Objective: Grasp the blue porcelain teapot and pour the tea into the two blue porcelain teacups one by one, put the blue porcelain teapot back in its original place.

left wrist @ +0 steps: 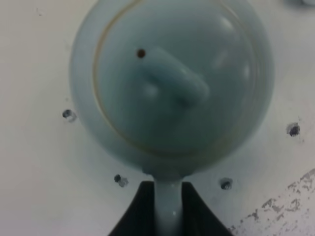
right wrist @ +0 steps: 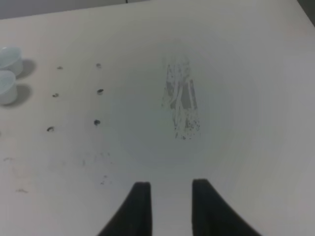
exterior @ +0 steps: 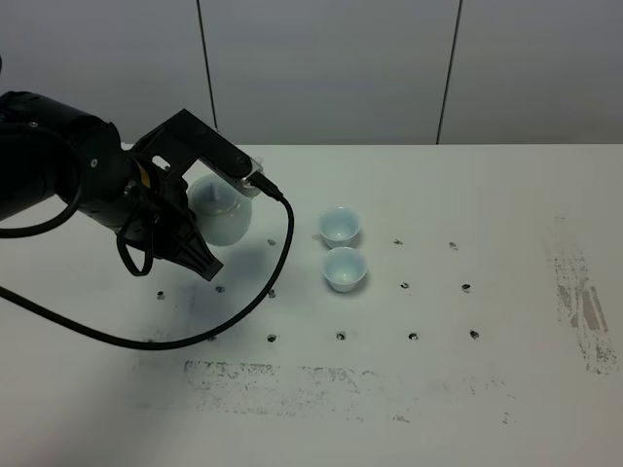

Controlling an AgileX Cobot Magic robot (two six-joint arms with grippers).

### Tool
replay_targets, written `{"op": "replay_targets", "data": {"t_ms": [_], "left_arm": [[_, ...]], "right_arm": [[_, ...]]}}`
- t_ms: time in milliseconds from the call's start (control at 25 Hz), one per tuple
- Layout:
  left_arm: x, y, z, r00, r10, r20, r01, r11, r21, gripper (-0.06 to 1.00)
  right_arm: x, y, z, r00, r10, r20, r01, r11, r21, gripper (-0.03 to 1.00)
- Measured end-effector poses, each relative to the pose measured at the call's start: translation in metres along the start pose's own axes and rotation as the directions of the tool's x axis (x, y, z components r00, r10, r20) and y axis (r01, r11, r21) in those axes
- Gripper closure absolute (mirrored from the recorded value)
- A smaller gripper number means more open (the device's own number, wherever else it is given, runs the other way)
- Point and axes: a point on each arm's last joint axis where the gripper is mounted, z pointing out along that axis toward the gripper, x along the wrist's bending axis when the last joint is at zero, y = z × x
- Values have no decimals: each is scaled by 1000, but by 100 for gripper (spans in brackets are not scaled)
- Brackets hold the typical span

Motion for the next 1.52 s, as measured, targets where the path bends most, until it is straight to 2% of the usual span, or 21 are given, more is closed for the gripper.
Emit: {"op": "replay_targets", "data": {"t_ms": [120,280,440,680,920,1080,1240,1320,1520], "left_arm": [[4,9,-2,998,56,2,-56,998,14,82],[11,26,6,992,118,32,-120,990,78,82],[14,33,20,973,219,67,-225,967,118,82],[20,51,26,918,385,96,-393,914,99,82],[31,78,38,871,478,115,-488,867,97,82],[36,92,54,820,555,143,-570,815,102,82],[36,91,72,770,614,173,-635,764,114,82],[37,92,74,758,633,155,-650,751,116,82],[42,99,74,724,687,58,-688,714,130,82]], "right_arm": [[0,0,0,1000,0,0,0,1000,0,75],[0,0,0,1000,0,0,0,1000,0,75],[0,0,0,1000,0,0,0,1000,0,75],[0,0,0,1000,0,0,0,1000,0,75],[0,0,0,1000,0,0,0,1000,0,75],[0,0,0,1000,0,0,0,1000,0,75],[0,0,0,1000,0,0,0,1000,0,75],[0,0,0,1000,0,0,0,1000,0,75],[0,0,0,1000,0,0,0,1000,0,75]]}}
